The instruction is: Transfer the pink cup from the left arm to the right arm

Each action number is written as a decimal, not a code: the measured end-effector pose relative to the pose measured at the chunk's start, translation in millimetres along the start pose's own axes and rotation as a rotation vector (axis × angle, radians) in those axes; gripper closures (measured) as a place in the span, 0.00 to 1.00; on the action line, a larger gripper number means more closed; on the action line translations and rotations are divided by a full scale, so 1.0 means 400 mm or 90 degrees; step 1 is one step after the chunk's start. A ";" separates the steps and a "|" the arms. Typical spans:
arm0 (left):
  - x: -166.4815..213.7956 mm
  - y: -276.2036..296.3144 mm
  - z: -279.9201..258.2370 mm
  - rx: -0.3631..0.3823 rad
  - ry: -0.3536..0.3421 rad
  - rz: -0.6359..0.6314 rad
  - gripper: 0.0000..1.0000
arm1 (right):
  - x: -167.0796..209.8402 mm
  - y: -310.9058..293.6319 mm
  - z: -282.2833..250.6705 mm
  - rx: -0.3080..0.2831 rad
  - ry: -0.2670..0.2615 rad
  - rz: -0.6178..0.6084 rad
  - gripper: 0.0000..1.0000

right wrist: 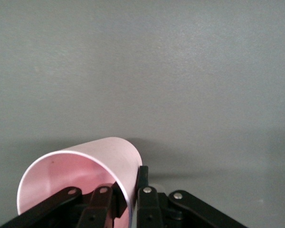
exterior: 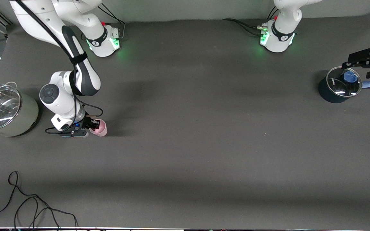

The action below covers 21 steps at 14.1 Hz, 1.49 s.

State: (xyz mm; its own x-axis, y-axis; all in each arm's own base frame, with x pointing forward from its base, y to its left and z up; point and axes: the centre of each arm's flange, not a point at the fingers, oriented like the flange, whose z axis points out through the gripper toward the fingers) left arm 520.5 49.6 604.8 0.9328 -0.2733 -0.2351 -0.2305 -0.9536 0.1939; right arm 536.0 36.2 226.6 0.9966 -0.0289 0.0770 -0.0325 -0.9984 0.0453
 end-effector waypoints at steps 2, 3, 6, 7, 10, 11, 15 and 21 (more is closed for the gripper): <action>0.014 0.025 -0.009 0.049 0.002 -0.041 0.00 | 0.000 0.012 0.009 -0.003 -0.001 -0.002 0.86; 0.027 0.043 -0.014 0.069 0.015 -0.063 0.00 | 0.002 0.018 0.007 -0.003 0.001 0.000 0.76; 0.062 0.095 -0.019 0.101 0.053 -0.077 0.00 | 0.010 0.023 -0.028 0.006 -0.004 0.004 0.48; 0.068 0.102 -0.015 0.109 0.068 -0.076 0.00 | 0.014 0.021 -0.057 0.013 -0.009 0.005 0.38; 0.072 0.104 -0.002 0.118 0.097 -0.074 0.00 | 0.040 0.017 -0.213 0.047 -0.032 0.005 0.09; 0.073 0.105 -0.004 0.119 0.102 -0.073 0.00 | 0.050 0.016 -0.282 0.060 -0.046 0.003 0.01; 0.083 0.125 -0.011 0.122 0.118 -0.061 0.00 | 0.071 0.022 -0.570 0.099 -0.085 -0.013 0.00; 0.086 0.129 -0.018 0.123 0.125 -0.058 0.00 | 0.039 0.073 -0.869 0.068 -0.107 -0.043 0.00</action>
State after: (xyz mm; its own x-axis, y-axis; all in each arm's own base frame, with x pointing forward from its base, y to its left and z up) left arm 542.6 -8.1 613.8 0.9835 -0.1735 -0.0509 -0.1741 -0.9847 -0.0086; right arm 524.4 23.4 575.2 0.9951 0.0396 -0.0911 0.0340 -0.9975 -0.0620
